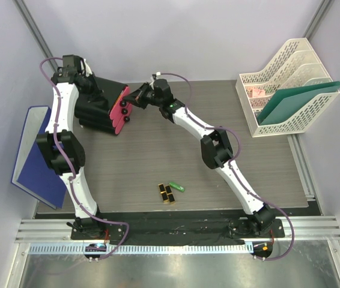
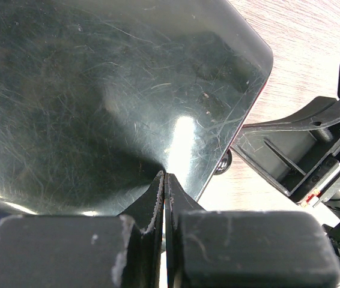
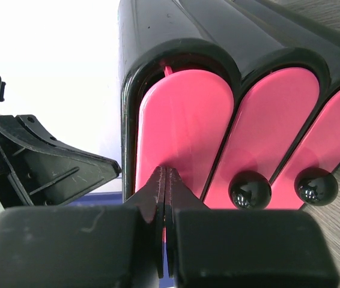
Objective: Organize the makeup
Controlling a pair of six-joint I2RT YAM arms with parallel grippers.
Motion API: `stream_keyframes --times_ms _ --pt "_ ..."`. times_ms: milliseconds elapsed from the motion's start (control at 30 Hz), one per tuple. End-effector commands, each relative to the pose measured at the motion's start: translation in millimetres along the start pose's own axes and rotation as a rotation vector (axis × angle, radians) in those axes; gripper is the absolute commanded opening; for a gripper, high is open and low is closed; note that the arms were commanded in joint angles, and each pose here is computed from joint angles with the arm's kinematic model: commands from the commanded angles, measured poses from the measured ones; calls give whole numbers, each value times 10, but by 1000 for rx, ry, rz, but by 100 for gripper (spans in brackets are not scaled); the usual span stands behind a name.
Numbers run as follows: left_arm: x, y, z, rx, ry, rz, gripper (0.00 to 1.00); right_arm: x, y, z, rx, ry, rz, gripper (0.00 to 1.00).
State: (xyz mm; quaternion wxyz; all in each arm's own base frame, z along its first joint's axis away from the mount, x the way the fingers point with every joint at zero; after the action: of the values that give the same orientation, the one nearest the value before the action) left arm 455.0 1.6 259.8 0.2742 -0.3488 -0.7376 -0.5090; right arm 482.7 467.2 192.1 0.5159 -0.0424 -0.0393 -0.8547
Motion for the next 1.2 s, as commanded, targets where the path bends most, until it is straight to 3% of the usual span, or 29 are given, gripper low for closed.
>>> stream_keyframes --times_ms 0,500,633,667,867,1033,1167 --pt "-282 -524 283 39 107 275 0 -103 -418 178 -9 73 106 1" --pt "-244 -523 252 37 95 269 0 -160 -484 219 20 160 81 1" --pt "-209 -475 243 27 100 252 0 47 -359 477 140 140 5 1" --pt "-199 -470 242 27 103 252 0 186 -336 782 172 177 -20 1" --pt "-125 -374 195 22 92 217 0 599 2 1070 267 107 -117 1" --pt "-63 -353 166 19 85 199 0 986 -17 1216 412 -41 -73 17" --pt "-25 -336 141 22 77 176 0 1349 -202 943 499 -240 20 31"
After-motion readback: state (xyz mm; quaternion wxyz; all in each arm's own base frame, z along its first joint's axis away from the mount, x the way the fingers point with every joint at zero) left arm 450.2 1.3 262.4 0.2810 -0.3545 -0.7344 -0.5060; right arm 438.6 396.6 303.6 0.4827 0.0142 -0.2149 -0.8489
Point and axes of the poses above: each gripper's point midway between its finger pads, its own x axis back along the fingers, its own z axis along the line the jaws close on, y = z × x, the point moved 7 cm from there along x, back along the fingers, and after that the axes turned 10 degrees about -x, right-handed, at the moved point
